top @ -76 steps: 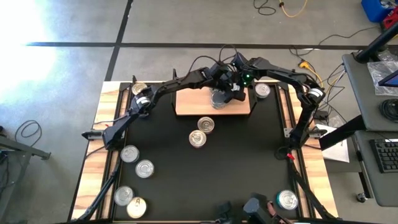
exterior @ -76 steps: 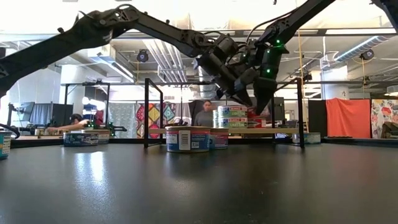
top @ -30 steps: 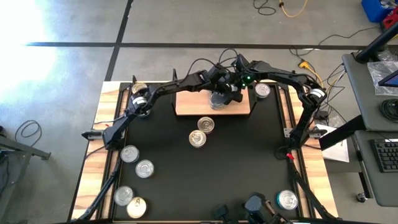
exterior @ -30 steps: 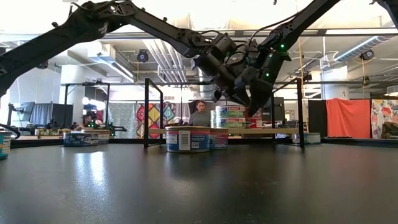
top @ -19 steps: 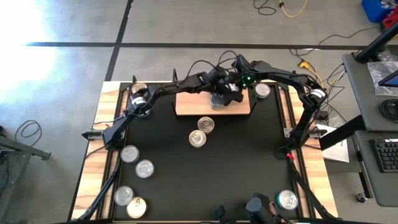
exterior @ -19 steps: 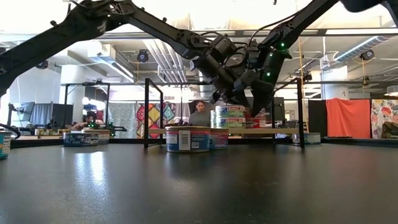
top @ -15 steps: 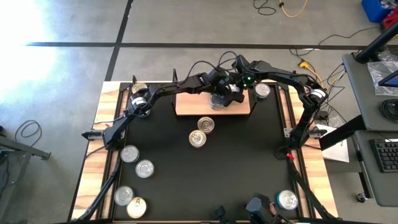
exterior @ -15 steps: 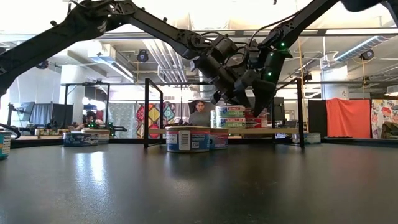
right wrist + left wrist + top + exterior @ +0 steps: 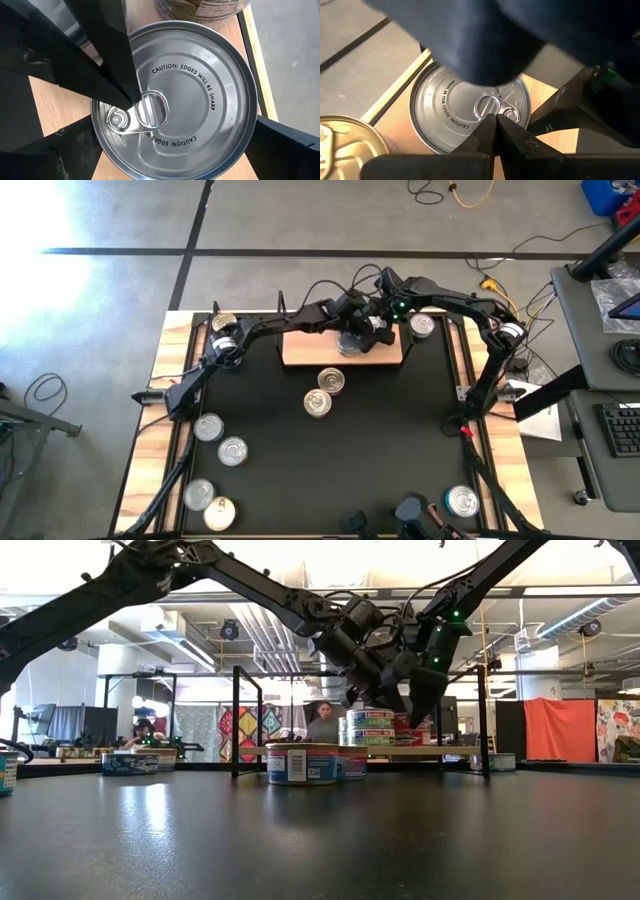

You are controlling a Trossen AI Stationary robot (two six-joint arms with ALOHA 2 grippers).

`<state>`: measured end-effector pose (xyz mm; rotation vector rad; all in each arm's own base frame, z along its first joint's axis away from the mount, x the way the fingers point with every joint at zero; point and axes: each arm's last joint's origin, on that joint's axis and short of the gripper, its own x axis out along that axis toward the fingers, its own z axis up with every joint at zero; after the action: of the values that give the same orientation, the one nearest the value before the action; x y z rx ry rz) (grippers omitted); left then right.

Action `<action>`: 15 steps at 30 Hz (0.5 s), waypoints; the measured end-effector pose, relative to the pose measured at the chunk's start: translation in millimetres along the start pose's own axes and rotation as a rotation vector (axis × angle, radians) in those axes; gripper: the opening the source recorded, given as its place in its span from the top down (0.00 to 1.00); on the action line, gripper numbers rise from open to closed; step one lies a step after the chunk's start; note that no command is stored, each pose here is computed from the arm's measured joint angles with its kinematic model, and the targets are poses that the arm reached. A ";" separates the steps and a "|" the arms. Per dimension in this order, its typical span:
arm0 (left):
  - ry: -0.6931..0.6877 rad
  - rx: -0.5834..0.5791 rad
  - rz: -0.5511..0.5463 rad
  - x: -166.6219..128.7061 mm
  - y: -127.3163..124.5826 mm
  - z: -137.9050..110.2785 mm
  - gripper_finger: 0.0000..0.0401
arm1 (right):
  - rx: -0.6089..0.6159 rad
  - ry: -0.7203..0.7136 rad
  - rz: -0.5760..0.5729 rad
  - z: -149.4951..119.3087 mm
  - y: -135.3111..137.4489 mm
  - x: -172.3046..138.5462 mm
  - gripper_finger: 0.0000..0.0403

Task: Stack canned seafood by type on shelf
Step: Stack the red tuna can on top of the other red tuna can on the shelf

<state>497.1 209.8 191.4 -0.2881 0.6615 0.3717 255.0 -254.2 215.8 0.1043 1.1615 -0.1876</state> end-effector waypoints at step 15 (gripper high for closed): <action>0.036 -0.059 0.000 0.0 -5.8 -4.3 1.00 | -0.032 0.005 0.004 -0.8 1.7 -1.7 0.01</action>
<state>497.3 203.0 188.9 -0.3521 0.6870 0.3875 254.0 -252.3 217.0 0.0796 1.1691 -0.1650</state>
